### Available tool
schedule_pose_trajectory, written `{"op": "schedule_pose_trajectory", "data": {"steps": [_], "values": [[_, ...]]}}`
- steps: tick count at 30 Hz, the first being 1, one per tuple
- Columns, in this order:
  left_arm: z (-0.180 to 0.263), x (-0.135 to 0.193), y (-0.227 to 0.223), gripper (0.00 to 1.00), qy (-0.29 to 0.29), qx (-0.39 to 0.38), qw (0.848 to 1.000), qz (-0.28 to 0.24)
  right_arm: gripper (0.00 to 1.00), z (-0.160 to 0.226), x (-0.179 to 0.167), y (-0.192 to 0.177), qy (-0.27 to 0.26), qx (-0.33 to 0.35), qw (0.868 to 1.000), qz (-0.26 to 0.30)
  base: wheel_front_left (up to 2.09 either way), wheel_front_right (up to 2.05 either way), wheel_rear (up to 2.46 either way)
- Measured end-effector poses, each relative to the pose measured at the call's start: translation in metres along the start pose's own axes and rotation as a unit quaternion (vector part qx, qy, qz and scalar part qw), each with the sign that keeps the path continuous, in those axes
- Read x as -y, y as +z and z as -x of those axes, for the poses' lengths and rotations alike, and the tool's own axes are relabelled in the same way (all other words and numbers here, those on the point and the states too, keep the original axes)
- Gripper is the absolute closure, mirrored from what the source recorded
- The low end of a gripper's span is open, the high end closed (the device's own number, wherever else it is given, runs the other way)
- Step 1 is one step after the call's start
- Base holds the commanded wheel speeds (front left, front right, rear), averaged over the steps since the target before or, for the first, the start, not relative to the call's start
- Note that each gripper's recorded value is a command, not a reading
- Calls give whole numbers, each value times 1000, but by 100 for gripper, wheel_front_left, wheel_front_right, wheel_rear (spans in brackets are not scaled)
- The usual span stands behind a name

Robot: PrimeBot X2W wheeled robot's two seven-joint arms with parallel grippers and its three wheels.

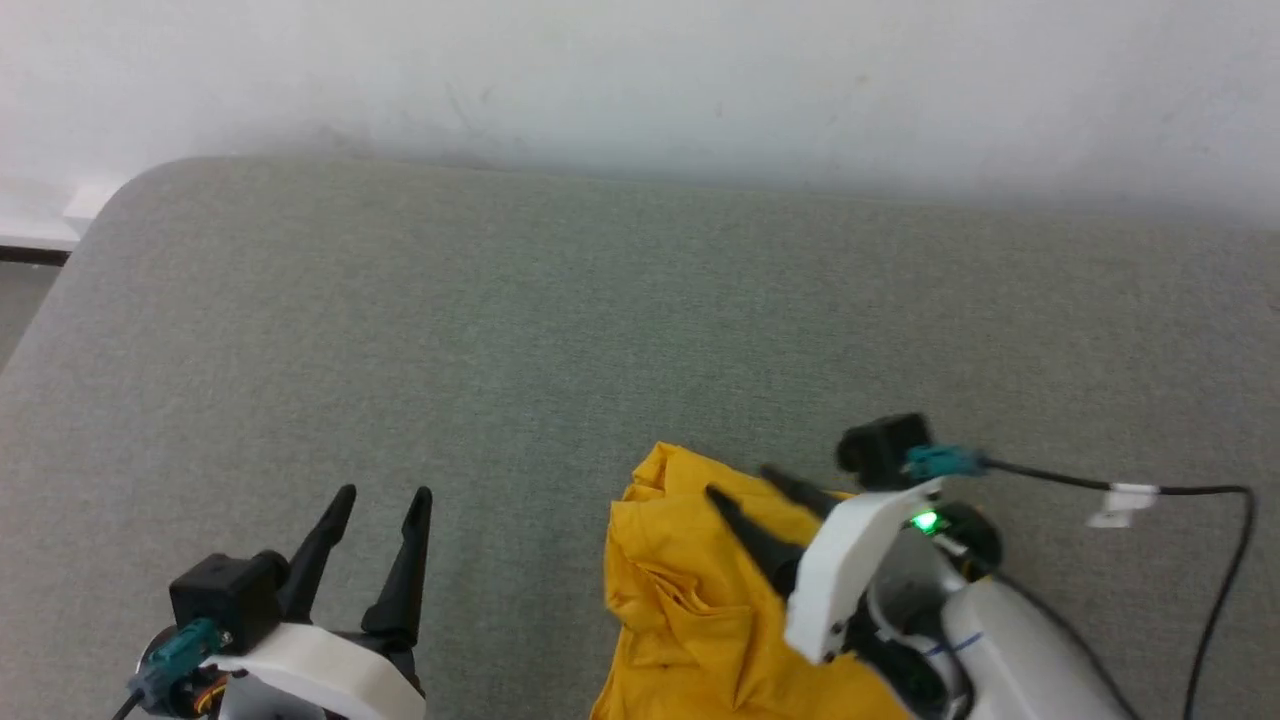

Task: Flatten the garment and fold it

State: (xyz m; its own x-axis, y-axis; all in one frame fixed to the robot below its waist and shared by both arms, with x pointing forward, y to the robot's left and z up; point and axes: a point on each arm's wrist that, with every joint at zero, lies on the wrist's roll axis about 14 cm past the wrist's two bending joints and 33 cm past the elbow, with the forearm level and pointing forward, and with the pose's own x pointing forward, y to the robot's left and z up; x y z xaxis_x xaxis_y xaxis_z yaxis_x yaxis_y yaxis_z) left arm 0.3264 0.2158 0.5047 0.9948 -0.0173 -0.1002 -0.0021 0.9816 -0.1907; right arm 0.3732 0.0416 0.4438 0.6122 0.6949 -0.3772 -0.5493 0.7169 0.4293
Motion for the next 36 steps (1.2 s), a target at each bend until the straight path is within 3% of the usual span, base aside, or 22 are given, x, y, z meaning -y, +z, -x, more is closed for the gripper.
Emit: {"op": "schedule_pose_trajectory", "data": {"steps": [3, 7, 12, 15, 20, 25, 29, 30, 31, 34, 36], "values": [[-6, 5, 3, 0, -9, 4, 1000, -1, 0, 19, 24, 31, -43, 58, 997, 12, 0, 0, 0], [-13, 12, 1, 0, -23, 0, 1000, -2, 0, 63, 64, 46, -121, 94, 988, 10, 0, 0, 0], [-22, 16, -5, 0, -33, -13, 999, -4, 0, 122, 106, 30, -218, 78, 973, -10, 0, 0, 0], [-27, 18, -9, 0, -38, -20, 999, -6, 0, 144, 116, 7, -250, 48, 967, -30, 0, 0, 0], [-34, 20, -17, 0, -43, -33, 999, -7, 0, 147, 125, -19, -260, 29, 963, -65, 0, 0, 0], [-37, 21, -24, 0, -49, -46, 998, -7, 0, 121, 119, -50, -229, -7, 967, -109, 0, 0, 0], [-39, 20, -22, 0, -52, -49, 997, -15, 0, 101, 119, -61, -215, -34, 970, -110, 0, 0, 0], [-40, 19, -22, 0, -52, -49, 997, -16, 5, 98, 120, -61, -212, -37, 970, -109, 0, 0, 0], [-39, 19, -21, 0, -51, -49, 997, -17, 51, 95, 120, -60, -210, -36, 971, -109, 0, 0, 0], [-38, 21, -20, 0, -54, -49, 997, -20, 100, 90, 122, -55, -209, -34, 972, -104, 0, 0, 0], [-38, 23, -18, 0, -58, -45, 997, -22, 100, 91, 122, -51, -211, -31, 972, -94, 0, 0, 0]]}}
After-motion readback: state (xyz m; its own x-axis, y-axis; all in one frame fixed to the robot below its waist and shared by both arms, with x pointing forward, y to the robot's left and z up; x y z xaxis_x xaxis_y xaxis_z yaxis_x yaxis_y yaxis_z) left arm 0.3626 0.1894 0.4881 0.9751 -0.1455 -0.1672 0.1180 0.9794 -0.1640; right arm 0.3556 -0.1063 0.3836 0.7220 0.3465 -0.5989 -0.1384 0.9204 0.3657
